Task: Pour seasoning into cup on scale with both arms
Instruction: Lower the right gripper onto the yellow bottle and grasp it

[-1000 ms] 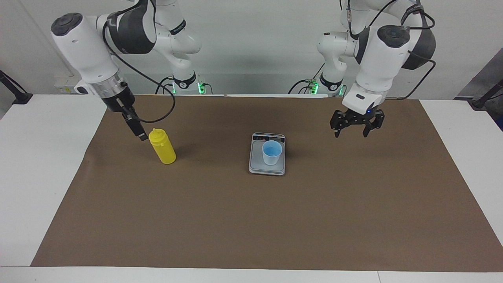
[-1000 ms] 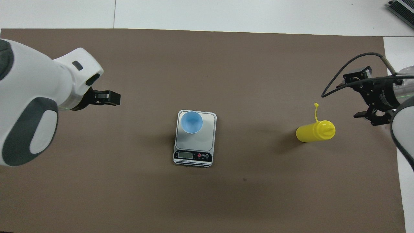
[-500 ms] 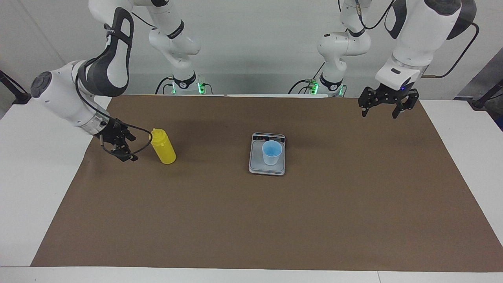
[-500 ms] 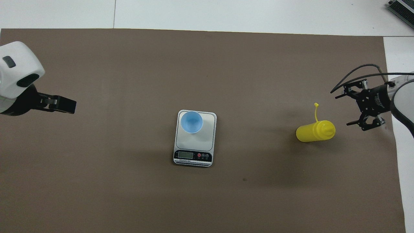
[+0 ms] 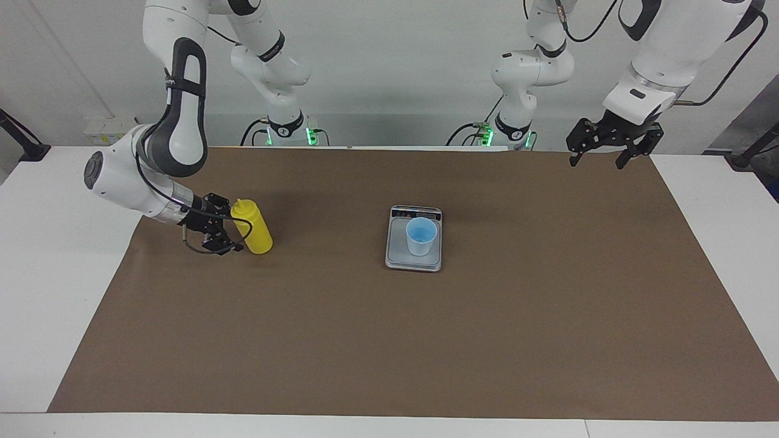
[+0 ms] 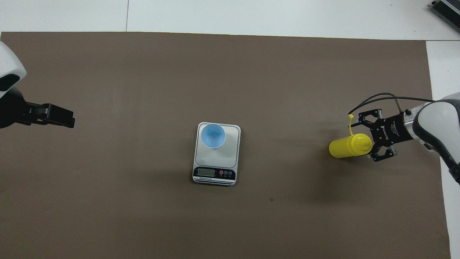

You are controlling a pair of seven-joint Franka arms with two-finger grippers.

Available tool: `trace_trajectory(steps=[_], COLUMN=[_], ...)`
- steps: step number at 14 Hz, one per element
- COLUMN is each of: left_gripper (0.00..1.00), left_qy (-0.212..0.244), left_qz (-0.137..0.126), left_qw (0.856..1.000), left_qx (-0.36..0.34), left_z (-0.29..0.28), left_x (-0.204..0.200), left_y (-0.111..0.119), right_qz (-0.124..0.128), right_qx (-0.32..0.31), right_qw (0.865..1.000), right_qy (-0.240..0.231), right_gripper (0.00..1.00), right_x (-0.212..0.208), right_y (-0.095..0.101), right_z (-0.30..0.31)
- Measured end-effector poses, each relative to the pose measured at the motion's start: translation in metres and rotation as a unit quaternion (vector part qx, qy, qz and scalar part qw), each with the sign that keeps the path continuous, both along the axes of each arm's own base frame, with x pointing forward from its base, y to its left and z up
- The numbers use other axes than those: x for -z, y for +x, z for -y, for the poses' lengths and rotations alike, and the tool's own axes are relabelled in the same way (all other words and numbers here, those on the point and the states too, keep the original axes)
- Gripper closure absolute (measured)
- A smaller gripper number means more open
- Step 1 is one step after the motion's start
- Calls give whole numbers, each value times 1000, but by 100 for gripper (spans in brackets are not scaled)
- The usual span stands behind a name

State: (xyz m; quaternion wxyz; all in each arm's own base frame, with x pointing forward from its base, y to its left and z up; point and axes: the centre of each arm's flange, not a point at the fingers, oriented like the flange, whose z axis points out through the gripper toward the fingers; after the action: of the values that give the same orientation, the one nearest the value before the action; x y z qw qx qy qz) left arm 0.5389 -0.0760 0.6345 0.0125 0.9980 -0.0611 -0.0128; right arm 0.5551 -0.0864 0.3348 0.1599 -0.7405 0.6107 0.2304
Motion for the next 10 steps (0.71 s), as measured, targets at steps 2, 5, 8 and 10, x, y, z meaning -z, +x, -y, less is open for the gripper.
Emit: trace_trajectory(steps=[2,5,8,10], left_gripper=[0,0,0,0], left_qy=[0,-1,0,4], left_qz=[1,2,0,0], left_qw=[1000,1000,1000,1000], left_qx=[-1,4,7,8], left_z=[-1,3,5,4], left_x=[-1,-2,-2,-2], left_y=[1,1,0,0], right_qz=[-1,-2,4,19], right_qx=[21,24,5,10], right_qw=[1000,999,1000,1000], right_qy=[21,30,27,12], right_gripper=[0,0,31,36], right_x=[7,10,7,3], right_y=[-9,-17,-14,-8], right_z=[-8,-22,-49,-66])
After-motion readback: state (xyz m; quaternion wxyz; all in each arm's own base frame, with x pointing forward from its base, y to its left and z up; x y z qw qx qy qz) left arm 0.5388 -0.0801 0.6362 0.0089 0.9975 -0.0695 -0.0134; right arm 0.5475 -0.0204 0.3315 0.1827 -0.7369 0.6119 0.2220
